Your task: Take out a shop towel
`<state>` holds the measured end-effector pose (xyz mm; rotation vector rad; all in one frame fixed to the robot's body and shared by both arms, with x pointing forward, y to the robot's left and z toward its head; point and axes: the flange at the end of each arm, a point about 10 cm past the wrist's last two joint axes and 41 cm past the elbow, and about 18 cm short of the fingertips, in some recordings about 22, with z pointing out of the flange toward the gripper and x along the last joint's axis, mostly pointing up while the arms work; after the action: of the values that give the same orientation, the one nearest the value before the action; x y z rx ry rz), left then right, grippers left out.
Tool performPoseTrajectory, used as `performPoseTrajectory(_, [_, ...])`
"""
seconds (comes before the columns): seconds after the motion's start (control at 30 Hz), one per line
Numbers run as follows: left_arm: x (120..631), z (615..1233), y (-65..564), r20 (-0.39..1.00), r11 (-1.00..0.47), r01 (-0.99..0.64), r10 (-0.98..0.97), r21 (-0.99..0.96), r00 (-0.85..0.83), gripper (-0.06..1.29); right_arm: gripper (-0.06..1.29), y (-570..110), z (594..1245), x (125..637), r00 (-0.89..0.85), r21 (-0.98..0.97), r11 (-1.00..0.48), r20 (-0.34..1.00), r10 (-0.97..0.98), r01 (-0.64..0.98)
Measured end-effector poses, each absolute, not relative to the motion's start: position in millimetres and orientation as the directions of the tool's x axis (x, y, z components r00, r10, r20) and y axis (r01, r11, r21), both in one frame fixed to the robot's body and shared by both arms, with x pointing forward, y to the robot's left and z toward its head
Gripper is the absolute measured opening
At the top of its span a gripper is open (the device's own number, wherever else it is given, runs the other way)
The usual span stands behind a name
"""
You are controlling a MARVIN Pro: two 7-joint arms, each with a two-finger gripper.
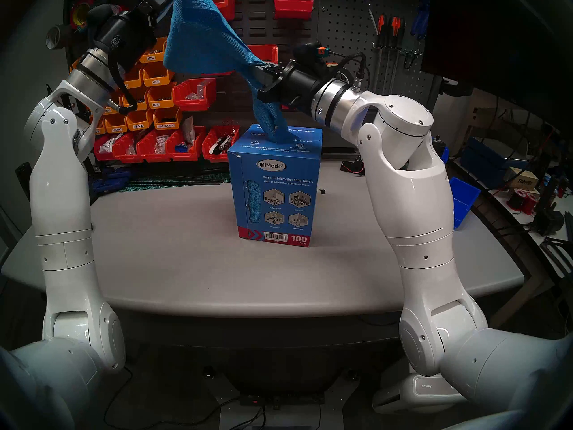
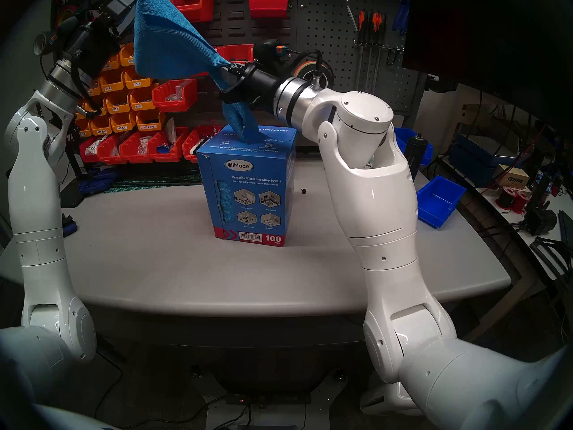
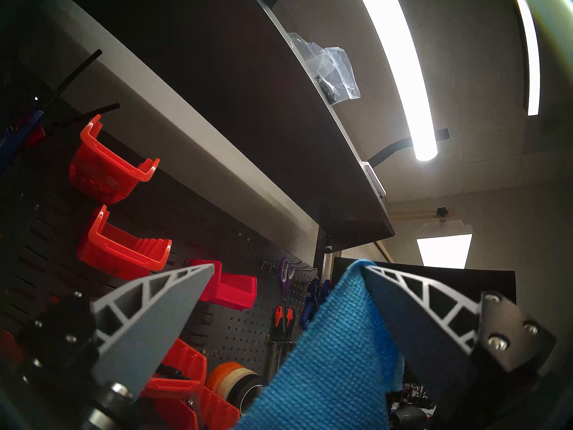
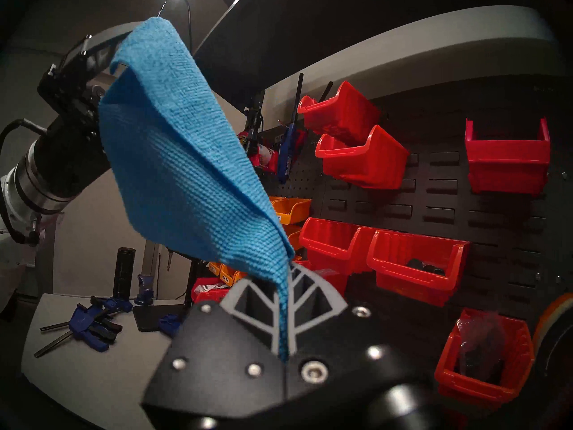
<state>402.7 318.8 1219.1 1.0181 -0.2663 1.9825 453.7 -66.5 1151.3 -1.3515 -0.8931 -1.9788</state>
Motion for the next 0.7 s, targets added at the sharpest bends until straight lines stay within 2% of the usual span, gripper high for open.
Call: performPoseTrajectory(0.7, [395, 1206, 337, 0.778, -0.624, -0.743, 0.583, 0.242, -0.236, 1.26, -0.04, -73, 1144, 462, -0.306, 0.190, -0.633, 0.949, -0.077, 0.751])
